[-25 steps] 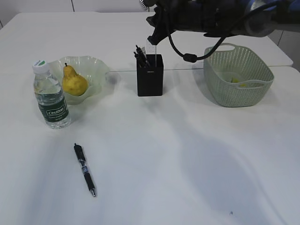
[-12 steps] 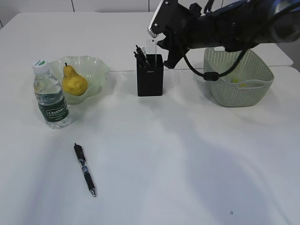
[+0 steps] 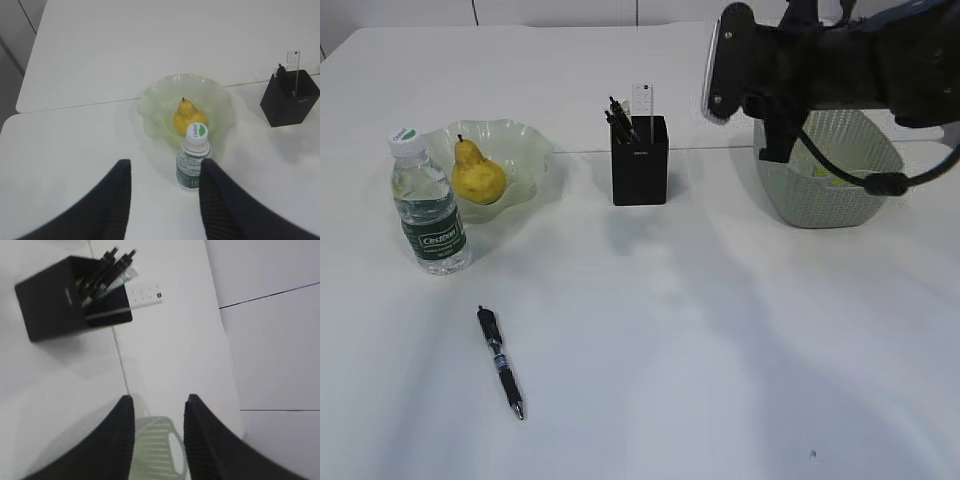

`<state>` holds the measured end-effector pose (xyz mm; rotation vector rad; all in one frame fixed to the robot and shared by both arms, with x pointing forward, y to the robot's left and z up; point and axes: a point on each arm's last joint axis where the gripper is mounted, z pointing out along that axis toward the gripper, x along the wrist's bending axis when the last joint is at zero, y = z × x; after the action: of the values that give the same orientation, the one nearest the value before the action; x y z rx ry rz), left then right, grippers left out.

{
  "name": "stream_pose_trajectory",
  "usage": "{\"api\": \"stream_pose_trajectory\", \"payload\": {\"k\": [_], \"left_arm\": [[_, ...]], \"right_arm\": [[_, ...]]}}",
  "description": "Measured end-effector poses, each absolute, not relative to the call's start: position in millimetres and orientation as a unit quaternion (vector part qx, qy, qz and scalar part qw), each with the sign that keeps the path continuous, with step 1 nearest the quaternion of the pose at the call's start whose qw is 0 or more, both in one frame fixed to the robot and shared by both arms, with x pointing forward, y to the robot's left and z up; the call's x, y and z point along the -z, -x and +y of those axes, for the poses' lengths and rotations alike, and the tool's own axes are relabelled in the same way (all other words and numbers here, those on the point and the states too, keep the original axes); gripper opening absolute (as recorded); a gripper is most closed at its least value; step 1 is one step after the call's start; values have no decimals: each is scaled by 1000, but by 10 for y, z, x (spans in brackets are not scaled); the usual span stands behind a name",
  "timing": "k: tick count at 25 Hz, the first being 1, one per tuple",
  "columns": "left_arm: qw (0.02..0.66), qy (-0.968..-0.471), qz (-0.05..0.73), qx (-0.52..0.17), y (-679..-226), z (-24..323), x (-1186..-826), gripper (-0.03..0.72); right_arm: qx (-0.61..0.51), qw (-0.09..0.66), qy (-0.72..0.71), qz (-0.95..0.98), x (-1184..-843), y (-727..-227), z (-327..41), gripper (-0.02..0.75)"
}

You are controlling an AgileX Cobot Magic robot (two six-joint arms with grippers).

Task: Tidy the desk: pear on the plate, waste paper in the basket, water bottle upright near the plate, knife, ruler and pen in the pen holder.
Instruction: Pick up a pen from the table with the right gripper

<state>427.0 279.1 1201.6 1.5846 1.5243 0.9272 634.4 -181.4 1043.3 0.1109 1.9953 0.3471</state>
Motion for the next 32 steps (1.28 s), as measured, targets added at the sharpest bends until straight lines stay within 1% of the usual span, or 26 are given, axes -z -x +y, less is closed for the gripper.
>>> {"api": "stream_pose_trajectory", "payload": {"k": [10, 16, 18, 23, 27, 32], "left_arm": [[369, -617, 594, -360, -4270, 2790, -12015, 316], [368, -617, 593, -363, -4270, 2794, -12016, 312], [368, -617, 593, -363, -4270, 2794, -12016, 312], [370, -617, 594, -359, -4270, 2788, -12015, 312], [379, -615, 598, -347, -4267, 2768, -12011, 312], [395, -611, 604, -327, -4257, 2737, -12010, 311]], "right_arm": [[9, 533, 118, 838, -10364, -5938, -2020, 281], [96, 528, 119, 836, -10291, -5736, -2221, 281], [99, 517, 121, 842, -10222, -5629, -2258, 281], [77, 489, 129, 859, -10039, -5275, -2211, 281], [38, 480, 92, 872, -10022, -5050, -2166, 281], [-46, 467, 19, 883, -10064, -4889, -1948, 281]]}}
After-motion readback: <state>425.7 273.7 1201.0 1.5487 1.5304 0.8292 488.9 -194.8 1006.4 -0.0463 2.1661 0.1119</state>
